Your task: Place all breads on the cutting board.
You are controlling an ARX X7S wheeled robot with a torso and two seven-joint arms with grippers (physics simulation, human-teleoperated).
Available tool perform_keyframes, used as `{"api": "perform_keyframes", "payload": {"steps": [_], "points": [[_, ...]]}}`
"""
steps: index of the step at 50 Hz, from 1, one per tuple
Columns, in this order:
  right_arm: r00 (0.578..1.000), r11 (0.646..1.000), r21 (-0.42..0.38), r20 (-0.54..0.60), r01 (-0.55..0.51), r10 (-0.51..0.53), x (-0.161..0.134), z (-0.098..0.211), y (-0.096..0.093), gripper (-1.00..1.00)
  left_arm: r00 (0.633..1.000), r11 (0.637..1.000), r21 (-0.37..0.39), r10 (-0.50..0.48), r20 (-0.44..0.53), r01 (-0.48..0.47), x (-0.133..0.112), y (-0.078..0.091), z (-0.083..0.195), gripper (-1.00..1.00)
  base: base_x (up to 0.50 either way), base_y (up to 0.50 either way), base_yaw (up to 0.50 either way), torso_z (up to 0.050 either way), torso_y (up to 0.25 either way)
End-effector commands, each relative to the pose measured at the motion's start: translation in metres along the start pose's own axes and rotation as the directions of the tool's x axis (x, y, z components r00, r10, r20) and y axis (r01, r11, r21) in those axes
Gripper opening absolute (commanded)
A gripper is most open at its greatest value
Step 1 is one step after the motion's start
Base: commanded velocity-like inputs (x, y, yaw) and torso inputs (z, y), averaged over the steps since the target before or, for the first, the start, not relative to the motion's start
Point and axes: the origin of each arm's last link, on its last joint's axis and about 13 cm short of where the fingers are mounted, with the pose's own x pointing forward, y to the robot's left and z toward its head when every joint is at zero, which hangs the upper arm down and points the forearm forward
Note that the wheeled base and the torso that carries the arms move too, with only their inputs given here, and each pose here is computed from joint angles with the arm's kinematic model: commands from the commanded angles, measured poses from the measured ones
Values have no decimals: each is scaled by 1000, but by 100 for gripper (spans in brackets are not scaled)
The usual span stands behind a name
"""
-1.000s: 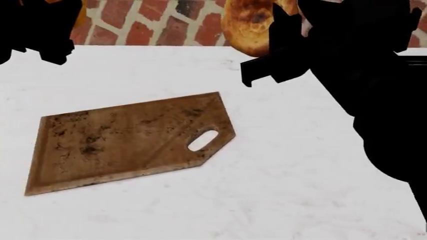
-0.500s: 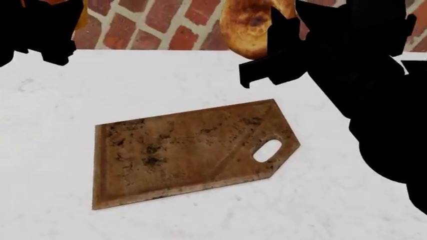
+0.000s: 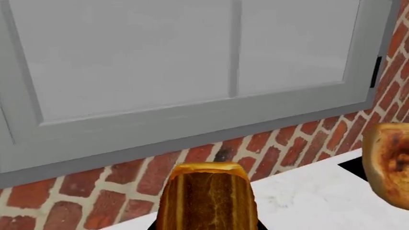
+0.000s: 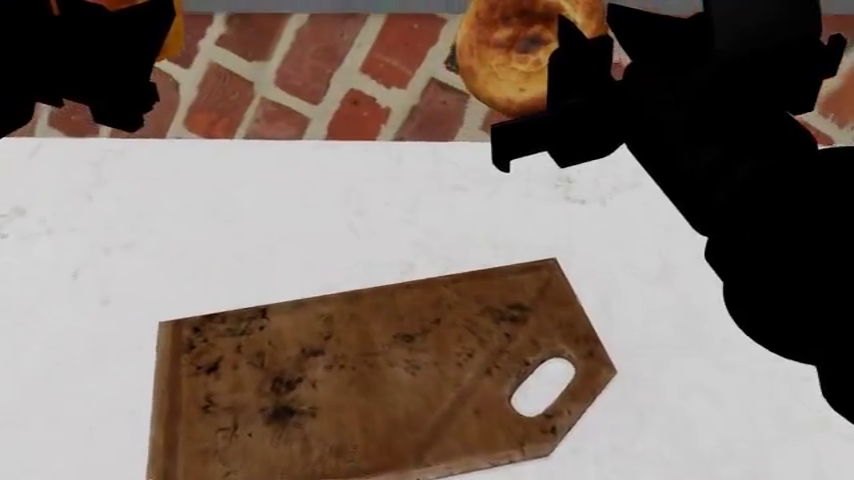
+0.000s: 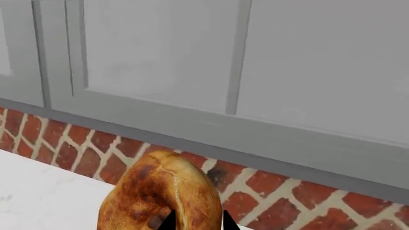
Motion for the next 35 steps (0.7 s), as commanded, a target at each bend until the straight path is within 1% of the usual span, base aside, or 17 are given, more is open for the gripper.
{"api": "perform_keyframes", "payload": {"steps": [1,19,23,29,30,35], "points": [[1000,1000,-6,8,5,-5,0,-1,-1,-100,999,1000,-10,28,29,-28,-2,2,5,-100,285,0,0,0,0],[1000,1000,4,4,1,-1,-2,-8,-1,-100,1000,1000,-6,16,21,-15,1,1,4,-100,283,0,0,0,2],[1000,1000,10,-4,-15,15,-2,-8,0,-100,1000,1000,-8,19,18,-19,0,1,2,-100,26,0,0,0,3],[998,999,38,-61,-27,29,1,-4,1,-100,1000,1000,-4,12,18,-12,0,1,3,-100,0,0,0,0,2],[997,999,25,-69,-21,23,3,-4,1,-100,1000,1000,-5,9,18,-9,0,1,2,-100,0,0,0,0,0],[997,999,17,-75,-30,31,4,-2,1,-100,1000,1000,-6,10,15,-10,-1,1,1,-100,0,0,0,2,0]]}}
